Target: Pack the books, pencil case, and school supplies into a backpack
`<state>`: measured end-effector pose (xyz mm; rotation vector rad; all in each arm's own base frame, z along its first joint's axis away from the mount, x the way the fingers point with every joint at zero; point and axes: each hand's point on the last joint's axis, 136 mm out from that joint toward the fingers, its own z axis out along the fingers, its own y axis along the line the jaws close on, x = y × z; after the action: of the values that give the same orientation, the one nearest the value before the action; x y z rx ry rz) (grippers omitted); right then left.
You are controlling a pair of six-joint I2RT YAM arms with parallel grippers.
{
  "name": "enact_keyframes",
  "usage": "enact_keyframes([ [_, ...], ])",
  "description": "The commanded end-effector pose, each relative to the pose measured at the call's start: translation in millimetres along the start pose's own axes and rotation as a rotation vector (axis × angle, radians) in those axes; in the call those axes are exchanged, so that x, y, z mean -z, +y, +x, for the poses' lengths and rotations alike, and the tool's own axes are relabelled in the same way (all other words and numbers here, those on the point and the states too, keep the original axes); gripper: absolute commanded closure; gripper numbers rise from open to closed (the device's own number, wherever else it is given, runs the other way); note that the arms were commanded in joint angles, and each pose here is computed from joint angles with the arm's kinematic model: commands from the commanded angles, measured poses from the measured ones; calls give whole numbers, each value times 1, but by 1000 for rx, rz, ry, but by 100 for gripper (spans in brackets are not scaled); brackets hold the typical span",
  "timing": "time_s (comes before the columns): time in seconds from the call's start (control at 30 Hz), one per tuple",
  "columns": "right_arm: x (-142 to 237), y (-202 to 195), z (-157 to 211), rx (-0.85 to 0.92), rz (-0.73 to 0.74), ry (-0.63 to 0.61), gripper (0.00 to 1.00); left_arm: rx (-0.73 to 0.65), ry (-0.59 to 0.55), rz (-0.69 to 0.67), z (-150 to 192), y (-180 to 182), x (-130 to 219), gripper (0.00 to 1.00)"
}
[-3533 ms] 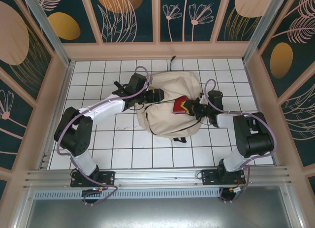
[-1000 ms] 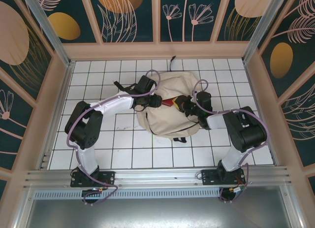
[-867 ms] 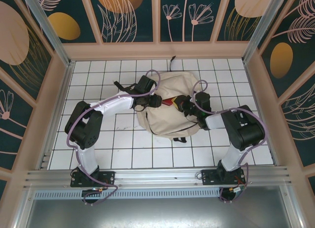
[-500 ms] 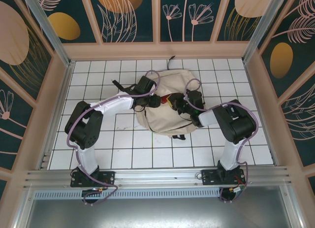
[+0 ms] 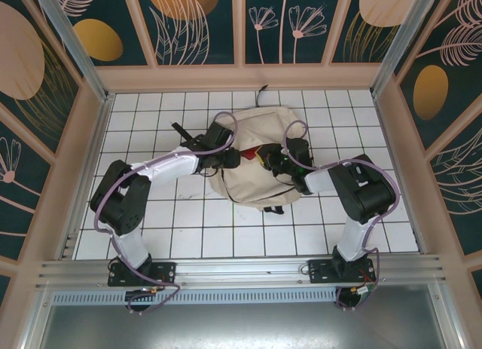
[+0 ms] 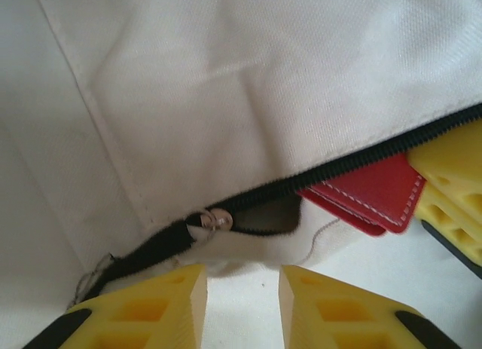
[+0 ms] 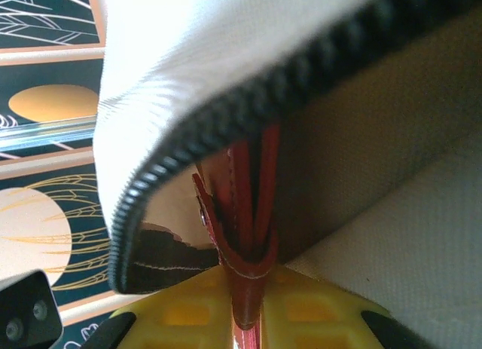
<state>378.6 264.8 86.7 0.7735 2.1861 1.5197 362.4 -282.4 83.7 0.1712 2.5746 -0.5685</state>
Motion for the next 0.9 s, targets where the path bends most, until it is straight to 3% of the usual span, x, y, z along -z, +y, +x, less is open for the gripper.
enact_keyframes([
  [0.0, -9, -8, 20, -34, 39, 59, 88, 83, 9, 70, 13, -8, 3, 72],
  [0.3, -15, -14, 25, -108, 31, -25, 93, 151, 83, 114, 58, 3, -12, 78],
  [0.47, -22, -8, 13, -113, -3, -102, 93, 158, 91, 105, 66, 8, -15, 79],
  [0.87, -42, 17, 21, -76, -85, -51, 96, 162, 116, 97, 77, 14, -24, 81],
])
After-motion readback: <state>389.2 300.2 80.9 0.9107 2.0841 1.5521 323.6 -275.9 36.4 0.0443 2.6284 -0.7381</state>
